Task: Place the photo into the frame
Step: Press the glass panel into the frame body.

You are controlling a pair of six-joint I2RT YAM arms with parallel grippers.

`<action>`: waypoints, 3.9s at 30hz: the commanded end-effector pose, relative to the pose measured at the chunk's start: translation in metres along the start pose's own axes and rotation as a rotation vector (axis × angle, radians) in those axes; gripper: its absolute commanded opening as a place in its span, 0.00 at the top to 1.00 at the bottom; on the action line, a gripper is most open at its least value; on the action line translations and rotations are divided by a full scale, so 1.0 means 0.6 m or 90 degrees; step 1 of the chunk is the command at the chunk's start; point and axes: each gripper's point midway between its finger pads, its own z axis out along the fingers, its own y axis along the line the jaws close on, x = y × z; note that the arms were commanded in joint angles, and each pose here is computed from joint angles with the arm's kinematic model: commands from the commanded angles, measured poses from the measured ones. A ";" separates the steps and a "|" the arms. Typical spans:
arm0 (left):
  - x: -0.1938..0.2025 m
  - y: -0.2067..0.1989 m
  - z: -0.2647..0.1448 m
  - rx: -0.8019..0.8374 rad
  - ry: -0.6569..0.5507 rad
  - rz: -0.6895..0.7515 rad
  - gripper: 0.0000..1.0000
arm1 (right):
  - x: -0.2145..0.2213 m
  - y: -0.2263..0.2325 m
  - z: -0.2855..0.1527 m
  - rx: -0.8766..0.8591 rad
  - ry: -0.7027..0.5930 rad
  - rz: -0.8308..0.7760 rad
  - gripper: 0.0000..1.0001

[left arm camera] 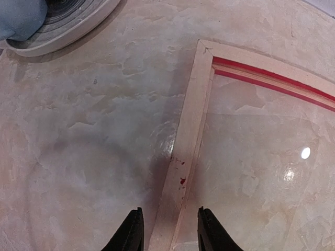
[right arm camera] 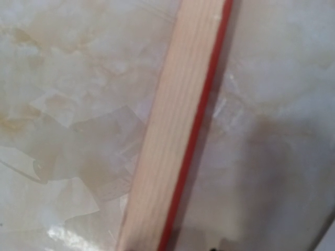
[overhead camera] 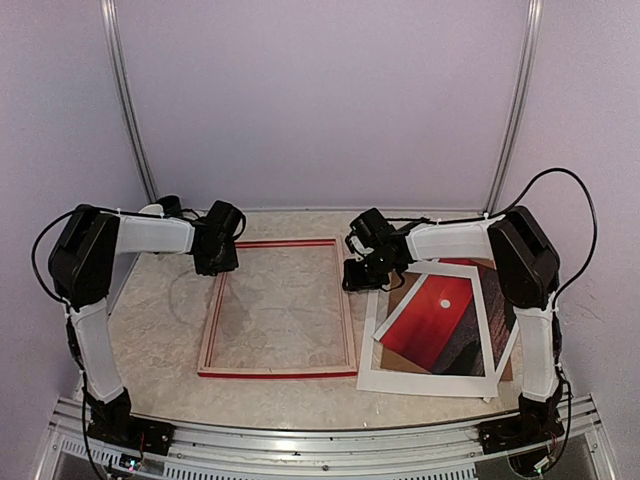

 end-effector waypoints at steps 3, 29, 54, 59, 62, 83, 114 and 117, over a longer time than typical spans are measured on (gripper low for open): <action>-0.007 -0.010 0.018 0.005 0.012 0.015 0.64 | 0.005 0.004 0.015 0.005 0.004 -0.007 0.67; -0.034 0.011 0.105 -0.088 0.007 0.057 0.65 | 0.015 0.008 0.022 0.011 0.009 -0.006 0.67; -0.047 -0.014 0.111 0.000 0.022 0.048 0.59 | 0.014 0.008 0.022 0.012 0.010 -0.006 0.67; -0.048 -0.010 0.117 0.002 0.027 0.051 0.53 | 0.013 0.009 0.022 0.012 0.009 -0.006 0.67; -0.051 -0.005 0.120 0.000 0.030 0.053 0.53 | 0.012 0.010 0.021 0.011 0.009 -0.006 0.67; -0.036 0.012 0.162 -0.039 0.045 0.080 0.49 | 0.023 0.009 0.034 0.008 0.021 -0.006 0.67; 0.064 0.075 0.076 0.000 0.216 0.126 0.40 | 0.023 0.009 0.038 0.006 0.026 0.003 0.68; 0.074 0.072 0.067 0.012 0.225 0.121 0.41 | 0.023 0.011 0.038 0.005 0.027 0.006 0.68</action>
